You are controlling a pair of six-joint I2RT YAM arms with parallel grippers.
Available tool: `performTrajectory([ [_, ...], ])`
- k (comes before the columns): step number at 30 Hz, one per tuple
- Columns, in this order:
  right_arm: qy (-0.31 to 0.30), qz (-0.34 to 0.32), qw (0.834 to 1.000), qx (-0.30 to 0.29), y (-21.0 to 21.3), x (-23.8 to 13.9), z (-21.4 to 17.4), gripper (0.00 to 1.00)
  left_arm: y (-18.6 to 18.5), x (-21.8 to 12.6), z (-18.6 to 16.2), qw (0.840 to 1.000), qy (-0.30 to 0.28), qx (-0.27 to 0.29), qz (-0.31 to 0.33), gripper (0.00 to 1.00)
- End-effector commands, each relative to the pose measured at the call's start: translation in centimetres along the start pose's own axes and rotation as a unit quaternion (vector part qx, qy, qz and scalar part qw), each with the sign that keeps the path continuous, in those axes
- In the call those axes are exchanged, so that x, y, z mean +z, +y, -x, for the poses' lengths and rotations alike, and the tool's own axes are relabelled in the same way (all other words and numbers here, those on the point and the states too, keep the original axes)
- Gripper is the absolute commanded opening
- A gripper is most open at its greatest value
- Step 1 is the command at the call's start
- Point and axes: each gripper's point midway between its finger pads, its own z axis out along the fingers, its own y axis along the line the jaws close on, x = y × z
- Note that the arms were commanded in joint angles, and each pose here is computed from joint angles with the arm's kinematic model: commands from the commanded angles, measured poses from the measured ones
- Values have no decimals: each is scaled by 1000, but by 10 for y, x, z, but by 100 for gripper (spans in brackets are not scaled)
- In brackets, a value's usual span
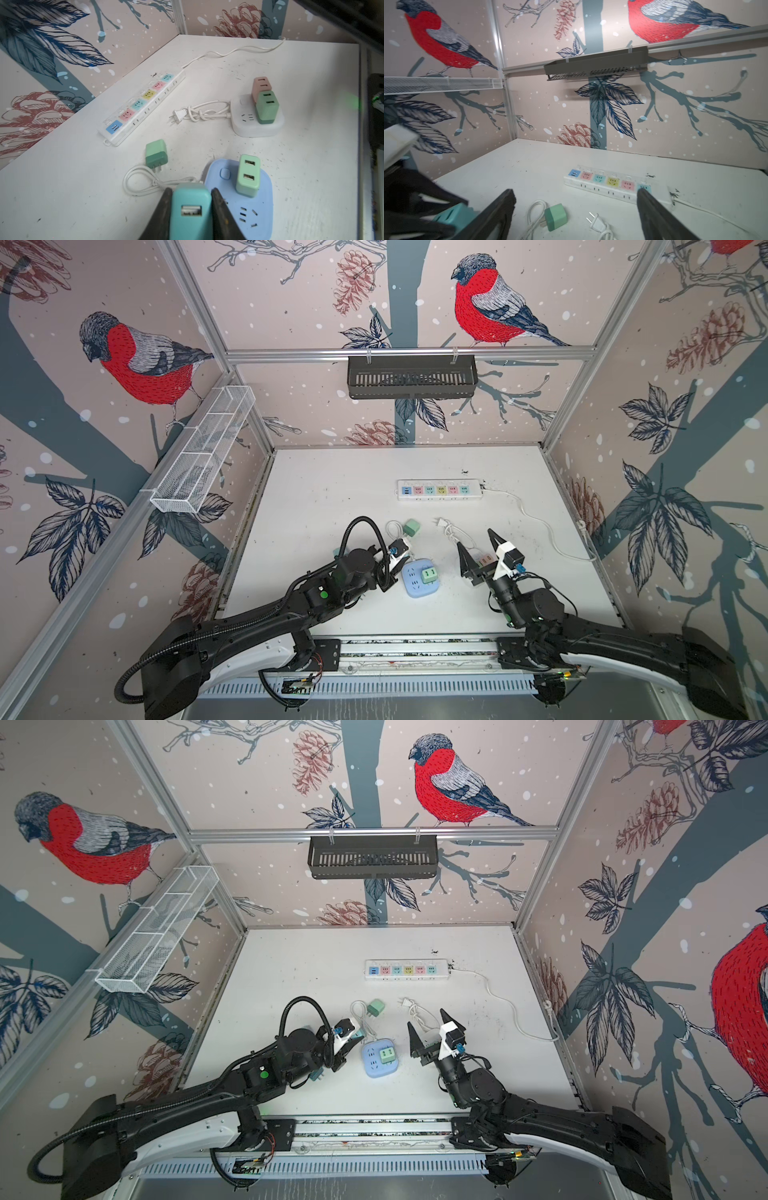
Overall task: Insert the plug
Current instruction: 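Carry the teal adapter to the light blue socket while the right gripper draws back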
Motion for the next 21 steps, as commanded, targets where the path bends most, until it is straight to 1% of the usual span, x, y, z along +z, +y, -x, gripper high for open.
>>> performTrajectory([
  [1, 60, -18, 998, 24, -14, 3, -27, 92, -16, 4, -13, 999, 24, 26, -28, 0],
  [3, 71, -47, 996, 26, -30, 5, -31, 93, -28, 8, -17, 998, 30, 24, -56, 0],
  [6, 87, -90, 992, 27, -52, 5, -41, 94, -37, 16, -21, 995, 54, -11, -79, 0],
  [11, 99, -141, 984, 35, -79, 6, -49, 95, -48, 28, -36, 990, 92, -18, -101, 0],
  [16, 105, -157, 981, 49, -91, 8, -58, 95, -56, 37, -43, 985, 120, -23, -123, 0],
  [21, 118, -168, 977, 55, -96, 12, -63, 95, -60, 38, -43, 984, 119, -22, -134, 0],
])
